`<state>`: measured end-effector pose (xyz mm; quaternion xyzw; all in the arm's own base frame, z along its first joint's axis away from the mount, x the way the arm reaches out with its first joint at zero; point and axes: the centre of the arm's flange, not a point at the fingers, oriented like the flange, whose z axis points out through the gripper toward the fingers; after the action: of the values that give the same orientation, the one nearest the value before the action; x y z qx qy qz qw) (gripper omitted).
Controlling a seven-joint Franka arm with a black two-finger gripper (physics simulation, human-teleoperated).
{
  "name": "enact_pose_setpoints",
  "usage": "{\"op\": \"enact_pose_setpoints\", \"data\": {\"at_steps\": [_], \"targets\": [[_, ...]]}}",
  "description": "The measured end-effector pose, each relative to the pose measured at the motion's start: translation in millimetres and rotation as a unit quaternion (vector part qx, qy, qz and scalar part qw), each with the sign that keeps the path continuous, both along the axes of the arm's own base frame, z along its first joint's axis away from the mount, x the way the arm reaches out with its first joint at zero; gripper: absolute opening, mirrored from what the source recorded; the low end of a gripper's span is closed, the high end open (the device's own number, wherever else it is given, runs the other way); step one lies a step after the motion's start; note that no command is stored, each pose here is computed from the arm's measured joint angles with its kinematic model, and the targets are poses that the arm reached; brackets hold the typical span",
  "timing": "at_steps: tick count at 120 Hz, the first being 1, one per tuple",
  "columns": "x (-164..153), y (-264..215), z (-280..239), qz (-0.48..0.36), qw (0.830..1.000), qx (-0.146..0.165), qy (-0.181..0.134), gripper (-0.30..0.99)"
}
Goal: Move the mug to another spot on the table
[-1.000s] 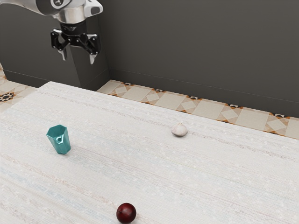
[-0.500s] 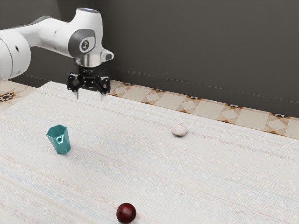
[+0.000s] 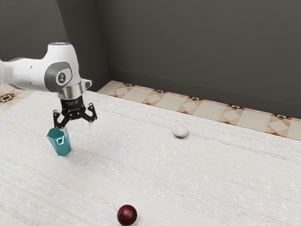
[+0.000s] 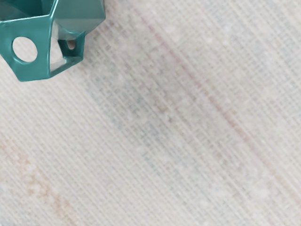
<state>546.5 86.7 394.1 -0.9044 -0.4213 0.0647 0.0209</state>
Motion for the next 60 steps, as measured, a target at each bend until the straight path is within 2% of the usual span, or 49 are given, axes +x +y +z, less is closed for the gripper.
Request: {"op": "enact_pose_setpoints", "data": {"at_steps": [28,40,60], "targets": [[-22.1,50.0,-33.2,0.085,0.996,0.012,0.004,0.69],[-18.5,64.2,-58.0,0.107,0.994,0.024,0.005,0.69],[-12.7,82.2,-82.3,0.139,0.990,0.034,-0.012,0.69]]}}
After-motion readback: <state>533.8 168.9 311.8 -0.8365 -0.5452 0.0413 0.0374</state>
